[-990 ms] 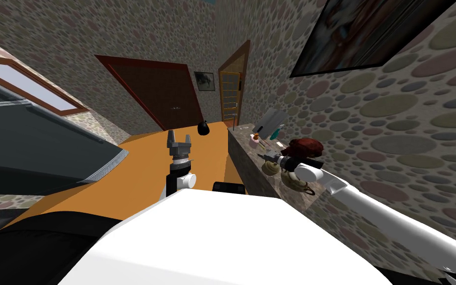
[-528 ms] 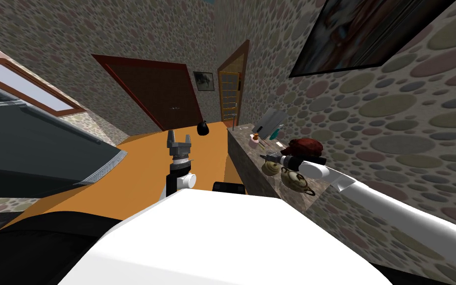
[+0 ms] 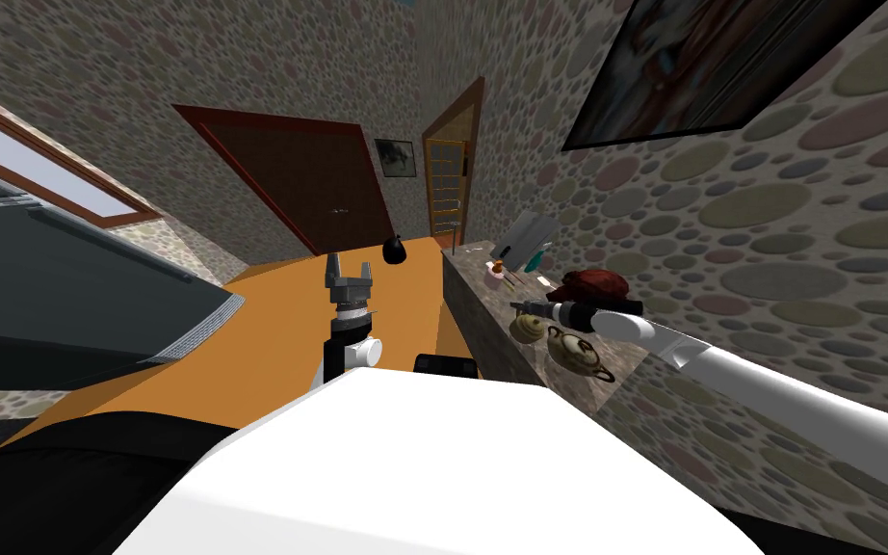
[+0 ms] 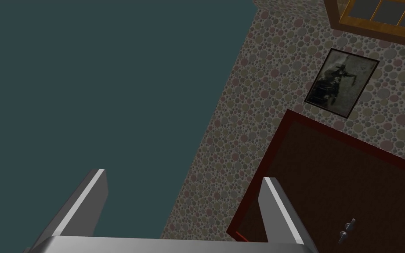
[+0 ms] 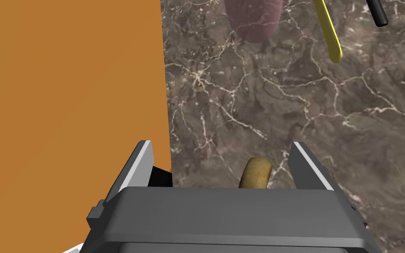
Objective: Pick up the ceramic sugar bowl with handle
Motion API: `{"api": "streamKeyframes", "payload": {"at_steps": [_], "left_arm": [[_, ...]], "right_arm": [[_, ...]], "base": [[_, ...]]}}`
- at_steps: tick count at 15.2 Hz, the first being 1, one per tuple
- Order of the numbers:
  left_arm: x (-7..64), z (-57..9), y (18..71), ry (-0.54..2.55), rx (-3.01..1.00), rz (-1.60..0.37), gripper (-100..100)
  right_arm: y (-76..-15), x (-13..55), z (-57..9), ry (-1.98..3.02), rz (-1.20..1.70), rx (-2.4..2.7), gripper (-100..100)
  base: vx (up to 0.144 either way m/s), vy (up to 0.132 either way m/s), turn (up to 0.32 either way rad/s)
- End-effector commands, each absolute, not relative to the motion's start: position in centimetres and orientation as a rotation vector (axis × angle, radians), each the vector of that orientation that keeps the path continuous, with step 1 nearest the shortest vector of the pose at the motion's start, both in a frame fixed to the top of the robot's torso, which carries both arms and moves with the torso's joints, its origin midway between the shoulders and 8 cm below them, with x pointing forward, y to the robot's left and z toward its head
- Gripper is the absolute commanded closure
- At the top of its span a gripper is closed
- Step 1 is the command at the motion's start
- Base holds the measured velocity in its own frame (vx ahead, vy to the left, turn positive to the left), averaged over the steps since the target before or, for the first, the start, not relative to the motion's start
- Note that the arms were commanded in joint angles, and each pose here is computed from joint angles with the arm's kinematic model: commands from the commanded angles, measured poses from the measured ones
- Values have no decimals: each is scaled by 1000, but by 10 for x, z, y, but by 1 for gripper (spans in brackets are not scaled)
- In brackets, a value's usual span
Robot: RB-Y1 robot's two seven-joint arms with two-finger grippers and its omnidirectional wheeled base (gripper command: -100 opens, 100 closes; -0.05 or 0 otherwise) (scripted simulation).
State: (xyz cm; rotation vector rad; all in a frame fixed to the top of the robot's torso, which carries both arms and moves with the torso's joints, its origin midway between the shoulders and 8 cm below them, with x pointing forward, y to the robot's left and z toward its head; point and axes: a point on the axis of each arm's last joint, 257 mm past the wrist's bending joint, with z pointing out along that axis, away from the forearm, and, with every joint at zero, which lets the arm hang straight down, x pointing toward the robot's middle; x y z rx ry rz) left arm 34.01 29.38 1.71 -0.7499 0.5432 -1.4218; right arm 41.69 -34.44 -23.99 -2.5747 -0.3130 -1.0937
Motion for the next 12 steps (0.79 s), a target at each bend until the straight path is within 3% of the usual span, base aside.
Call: {"api": "streamKeyframes", "payload": {"at_steps": [1,12], "left_arm": [[340,17,294,543,-750,-1422,0],[340,17,294,543,-750,-1422,0]], "right_arm": [[-347,415,-240,-267,-1062,-2576,-100],[-373,394,-239,82,-791,-2616,-100]], "base": [[9,1,-6],[9,1,-14]]}}
